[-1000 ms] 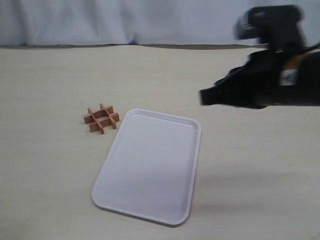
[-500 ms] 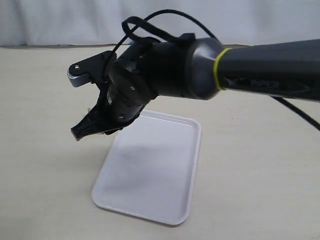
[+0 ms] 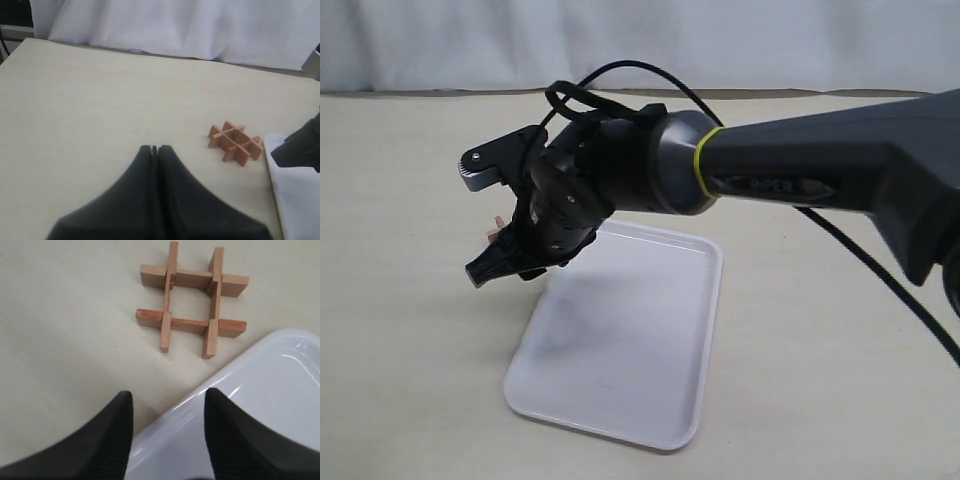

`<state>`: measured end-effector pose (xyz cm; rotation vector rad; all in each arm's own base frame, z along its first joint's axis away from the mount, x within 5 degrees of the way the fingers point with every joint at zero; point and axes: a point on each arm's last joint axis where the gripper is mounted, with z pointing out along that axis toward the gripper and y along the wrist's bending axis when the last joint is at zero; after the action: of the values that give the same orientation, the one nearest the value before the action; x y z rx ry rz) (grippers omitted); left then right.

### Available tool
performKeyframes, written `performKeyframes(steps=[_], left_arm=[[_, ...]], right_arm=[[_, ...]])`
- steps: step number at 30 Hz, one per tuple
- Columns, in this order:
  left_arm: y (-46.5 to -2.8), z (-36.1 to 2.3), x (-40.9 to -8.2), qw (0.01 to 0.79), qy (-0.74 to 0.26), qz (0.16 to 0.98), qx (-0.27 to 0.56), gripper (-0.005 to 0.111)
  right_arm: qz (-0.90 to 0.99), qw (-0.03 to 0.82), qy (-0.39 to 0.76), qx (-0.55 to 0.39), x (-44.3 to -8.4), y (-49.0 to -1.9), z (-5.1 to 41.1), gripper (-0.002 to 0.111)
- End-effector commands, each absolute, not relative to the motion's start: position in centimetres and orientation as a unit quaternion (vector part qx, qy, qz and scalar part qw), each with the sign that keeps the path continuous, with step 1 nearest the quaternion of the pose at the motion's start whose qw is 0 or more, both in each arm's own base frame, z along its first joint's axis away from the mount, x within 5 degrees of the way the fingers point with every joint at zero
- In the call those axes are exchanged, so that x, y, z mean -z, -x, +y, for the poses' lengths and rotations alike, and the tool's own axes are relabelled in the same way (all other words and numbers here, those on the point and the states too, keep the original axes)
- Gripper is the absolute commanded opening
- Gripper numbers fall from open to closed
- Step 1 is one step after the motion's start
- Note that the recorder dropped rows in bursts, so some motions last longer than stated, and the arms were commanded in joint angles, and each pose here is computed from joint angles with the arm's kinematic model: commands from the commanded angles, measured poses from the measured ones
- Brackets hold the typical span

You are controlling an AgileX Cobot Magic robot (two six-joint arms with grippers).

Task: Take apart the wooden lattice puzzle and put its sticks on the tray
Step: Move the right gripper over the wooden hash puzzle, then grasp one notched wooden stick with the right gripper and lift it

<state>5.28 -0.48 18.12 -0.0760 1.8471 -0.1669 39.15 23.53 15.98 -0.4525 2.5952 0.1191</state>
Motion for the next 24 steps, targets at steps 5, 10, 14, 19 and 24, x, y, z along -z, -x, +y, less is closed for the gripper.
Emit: performKeyframes(steps=[5,10,14,19,24], left_arm=[[-5.3,-0.5,-18.1,0.603,0.033,0.794,0.073,0.000],[-5.3,-0.5,-18.1,0.603,0.033,0.794,0.073,0.000],[-5.3,-0.5,-18.1,0.603,0.033,0.794,0.073,0.000],[-5.3,-0.5,-18.1,0.603,0.033,0.794,0.073,0.000],[-5.3,-0.5,-18.1,0.603,0.033,0.794,0.073,0.000]], right_arm=[[0.952,0.268,0.140,-0.042,-14.7,-41.3,21.3,0.044],[0.947,0.281,0.145,-0.050,-13.8,-41.8,21.5,0.044],[0.946,0.283,0.147,-0.053,-12.8,-42.0,21.7,0.044],[0.941,0.298,0.149,-0.063,-12.5,-42.3,21.9,0.033],[0.940,0.300,0.150,-0.064,-12.1,-42.3,22.0,0.029]])
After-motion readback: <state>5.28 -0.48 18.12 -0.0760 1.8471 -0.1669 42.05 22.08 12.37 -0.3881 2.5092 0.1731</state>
